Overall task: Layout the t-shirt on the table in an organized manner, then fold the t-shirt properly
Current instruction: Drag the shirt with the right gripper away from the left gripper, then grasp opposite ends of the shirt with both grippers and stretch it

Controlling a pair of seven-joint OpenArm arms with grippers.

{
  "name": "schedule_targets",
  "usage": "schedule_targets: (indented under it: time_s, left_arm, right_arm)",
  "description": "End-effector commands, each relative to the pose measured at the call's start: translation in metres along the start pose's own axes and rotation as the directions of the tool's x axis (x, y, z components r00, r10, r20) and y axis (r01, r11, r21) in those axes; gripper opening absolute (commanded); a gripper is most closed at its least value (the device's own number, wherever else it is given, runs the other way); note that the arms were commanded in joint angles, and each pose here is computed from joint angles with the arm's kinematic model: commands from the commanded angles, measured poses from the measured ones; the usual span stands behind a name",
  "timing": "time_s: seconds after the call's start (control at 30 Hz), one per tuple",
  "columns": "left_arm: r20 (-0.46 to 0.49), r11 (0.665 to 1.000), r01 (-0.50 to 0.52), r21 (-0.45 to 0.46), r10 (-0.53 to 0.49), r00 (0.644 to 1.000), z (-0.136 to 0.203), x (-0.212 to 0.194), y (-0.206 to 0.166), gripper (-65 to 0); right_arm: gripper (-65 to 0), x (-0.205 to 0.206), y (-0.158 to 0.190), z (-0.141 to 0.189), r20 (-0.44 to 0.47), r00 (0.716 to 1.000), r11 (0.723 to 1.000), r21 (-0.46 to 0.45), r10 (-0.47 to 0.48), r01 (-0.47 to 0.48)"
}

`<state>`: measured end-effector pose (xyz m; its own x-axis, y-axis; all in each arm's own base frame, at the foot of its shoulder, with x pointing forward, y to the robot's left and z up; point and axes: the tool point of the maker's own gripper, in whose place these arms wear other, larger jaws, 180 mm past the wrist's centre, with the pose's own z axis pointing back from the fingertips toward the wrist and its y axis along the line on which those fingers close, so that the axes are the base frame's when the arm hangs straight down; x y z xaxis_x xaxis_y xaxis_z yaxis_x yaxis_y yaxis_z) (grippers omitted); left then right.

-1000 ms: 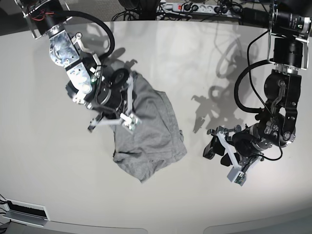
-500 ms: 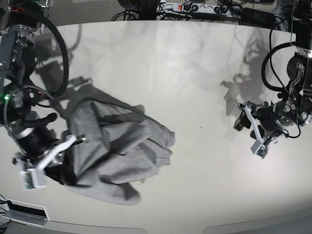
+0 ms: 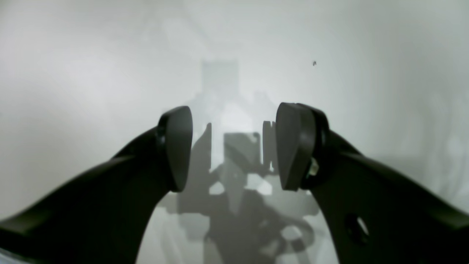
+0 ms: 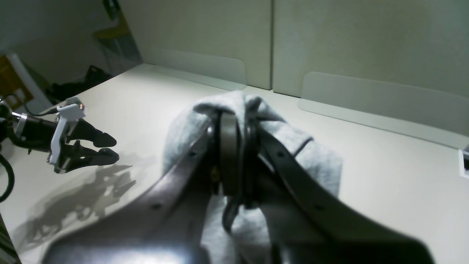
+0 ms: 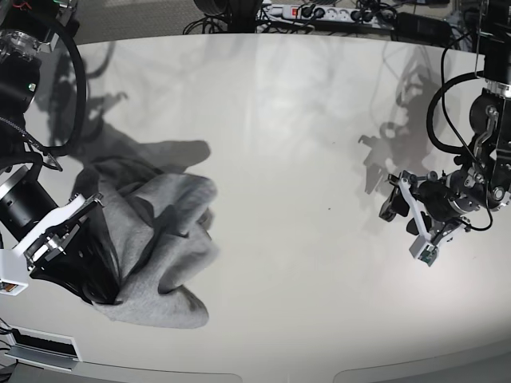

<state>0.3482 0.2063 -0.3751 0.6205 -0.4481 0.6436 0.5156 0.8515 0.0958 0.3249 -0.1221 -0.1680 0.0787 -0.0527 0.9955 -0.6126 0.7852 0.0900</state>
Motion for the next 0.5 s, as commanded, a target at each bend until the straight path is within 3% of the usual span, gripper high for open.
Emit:
schedule_targets:
  time_s: [0.0,0.13,0.23,0.37,0.47]
  left_arm:
    - [0.048,1.0,0.008,0.021,-0.009,0.999,0.006,0.017,0.01,-27.9]
    - [0.048,1.0,0.008,0.021,-0.009,0.999,0.006,0.017,0.01,-27.9]
    - [0.052,1.0,0.006,0.018,-0.007,0.999,0.007,0.018,0.009,-27.9]
    - [0.067,1.0,-0.008,0.003,0.008,0.998,0.008,0.022,0.008,-27.9]
    - [0.076,1.0,-0.009,0.0,0.009,0.997,0.009,0.025,0.007,-27.9]
  right_arm:
    - [-65.0,0.024,0.004,0.001,0.086,0.996,0.999,0.026,0.022,-0.024]
    - [-65.0,0.019,0.014,-0.006,0.071,0.997,0.998,0.063,0.016,-0.02]
    - [-65.0,0.002,0.044,-0.022,0.003,1.0,0.987,0.162,0.015,-0.015]
    - [-65.0,-0.037,0.083,-0.048,-0.139,0.977,0.958,0.259,0.163,-0.123]
    - [-65.0,-0.052,0.113,-0.06,-0.157,0.954,0.921,0.339,0.256,-0.192]
